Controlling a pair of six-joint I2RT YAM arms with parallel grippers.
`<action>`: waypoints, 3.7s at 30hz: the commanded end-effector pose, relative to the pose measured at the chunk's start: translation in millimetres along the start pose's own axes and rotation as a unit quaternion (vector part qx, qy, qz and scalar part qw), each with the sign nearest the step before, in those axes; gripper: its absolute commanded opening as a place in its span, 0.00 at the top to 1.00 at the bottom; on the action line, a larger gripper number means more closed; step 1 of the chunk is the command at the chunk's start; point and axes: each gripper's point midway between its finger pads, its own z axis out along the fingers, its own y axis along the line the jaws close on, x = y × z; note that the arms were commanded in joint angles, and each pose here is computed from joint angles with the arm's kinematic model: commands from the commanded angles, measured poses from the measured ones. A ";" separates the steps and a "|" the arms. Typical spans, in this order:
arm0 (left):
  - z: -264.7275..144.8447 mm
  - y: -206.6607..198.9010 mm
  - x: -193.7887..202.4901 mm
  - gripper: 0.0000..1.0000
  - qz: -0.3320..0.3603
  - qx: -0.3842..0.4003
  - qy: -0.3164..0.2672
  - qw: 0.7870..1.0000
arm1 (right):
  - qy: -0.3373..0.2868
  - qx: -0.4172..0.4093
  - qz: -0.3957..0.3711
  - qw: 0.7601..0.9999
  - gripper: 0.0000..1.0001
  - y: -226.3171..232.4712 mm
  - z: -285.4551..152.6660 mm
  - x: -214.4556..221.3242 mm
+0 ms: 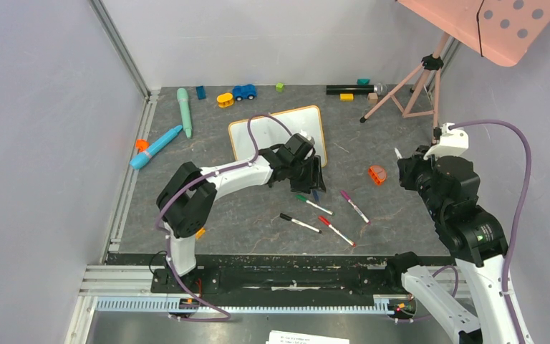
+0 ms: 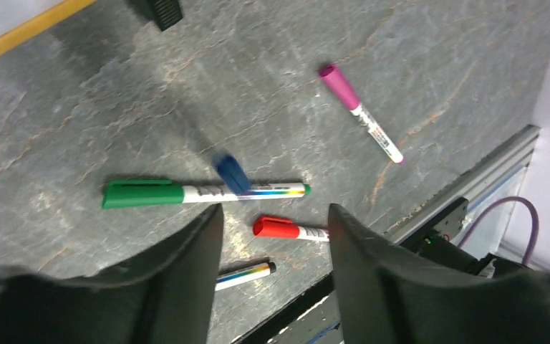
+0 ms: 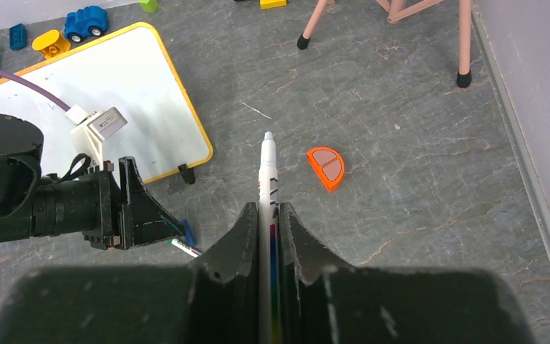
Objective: Write a sentence on the whiteboard
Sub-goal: Place the pen cap at the center of the board, then move the whiteboard to the center of the board.
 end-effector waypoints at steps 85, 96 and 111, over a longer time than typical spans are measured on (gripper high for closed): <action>-205.0 187.4 -187.0 0.00 -0.004 0.280 -0.231 0.932 | 0.074 -0.184 0.017 0.980 1.00 122.5 137.8 -9.7; -223.4 168.4 -187.3 0.00 0.110 0.341 -0.340 0.870 | 0.074 -0.178 0.024 0.981 1.00 122.2 145.1 -7.0; -204.2 175.9 -173.2 0.11 0.180 0.368 -0.315 0.856 | 0.078 -0.180 0.035 0.980 1.00 124.6 151.0 -1.5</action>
